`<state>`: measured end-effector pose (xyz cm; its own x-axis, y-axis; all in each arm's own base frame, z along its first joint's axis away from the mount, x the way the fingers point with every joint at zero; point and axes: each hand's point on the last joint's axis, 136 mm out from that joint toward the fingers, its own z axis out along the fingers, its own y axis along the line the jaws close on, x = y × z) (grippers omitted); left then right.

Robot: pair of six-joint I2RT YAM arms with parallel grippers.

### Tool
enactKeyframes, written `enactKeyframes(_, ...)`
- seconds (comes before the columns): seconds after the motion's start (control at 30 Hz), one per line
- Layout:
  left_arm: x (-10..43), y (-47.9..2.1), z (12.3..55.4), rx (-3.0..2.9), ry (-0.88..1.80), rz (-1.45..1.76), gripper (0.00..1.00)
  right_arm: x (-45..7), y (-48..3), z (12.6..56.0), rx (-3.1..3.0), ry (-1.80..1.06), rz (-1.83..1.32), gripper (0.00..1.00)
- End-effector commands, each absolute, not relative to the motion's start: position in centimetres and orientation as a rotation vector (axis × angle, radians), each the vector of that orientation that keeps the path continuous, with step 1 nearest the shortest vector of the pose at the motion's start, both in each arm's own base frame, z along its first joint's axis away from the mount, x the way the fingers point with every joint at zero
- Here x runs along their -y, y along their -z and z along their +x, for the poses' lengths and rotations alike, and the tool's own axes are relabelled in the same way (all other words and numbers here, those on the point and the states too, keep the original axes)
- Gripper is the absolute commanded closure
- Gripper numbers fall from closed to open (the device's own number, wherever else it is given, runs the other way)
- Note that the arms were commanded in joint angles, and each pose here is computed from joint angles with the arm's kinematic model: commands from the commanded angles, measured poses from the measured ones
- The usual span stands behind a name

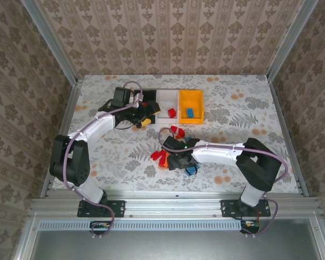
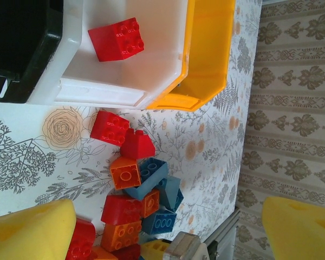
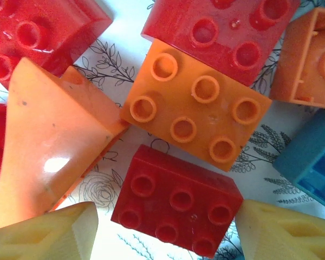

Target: Sort the legos into containers by color

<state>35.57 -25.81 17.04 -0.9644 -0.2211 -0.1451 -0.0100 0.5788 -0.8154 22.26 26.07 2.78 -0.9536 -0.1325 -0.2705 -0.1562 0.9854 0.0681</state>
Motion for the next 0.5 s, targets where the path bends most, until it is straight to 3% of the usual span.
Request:
enactKeyframes(0.0,25.9,-18.0,35.9,-2.563,1.319,-0.152,0.10,-26.8,-2.7,22.7,-2.865,-0.132,-0.193,0.31)
enactKeyframes(0.17,25.9,-17.9,35.9,-2.566,1.321,-0.155,0.10,-26.5,-2.5,23.1,-2.856,-0.089,-0.177,0.40)
enactKeyframes(0.33,26.0,-17.9,35.9,-2.567,1.320,-0.153,0.10,-26.4,-2.9,23.4,-2.831,-0.076,-0.169,0.55)
enactKeyframes(0.47,25.8,-17.9,36.0,-2.564,1.320,-0.157,0.10,-26.8,-5.1,23.6,-2.778,-0.112,-0.190,0.57)
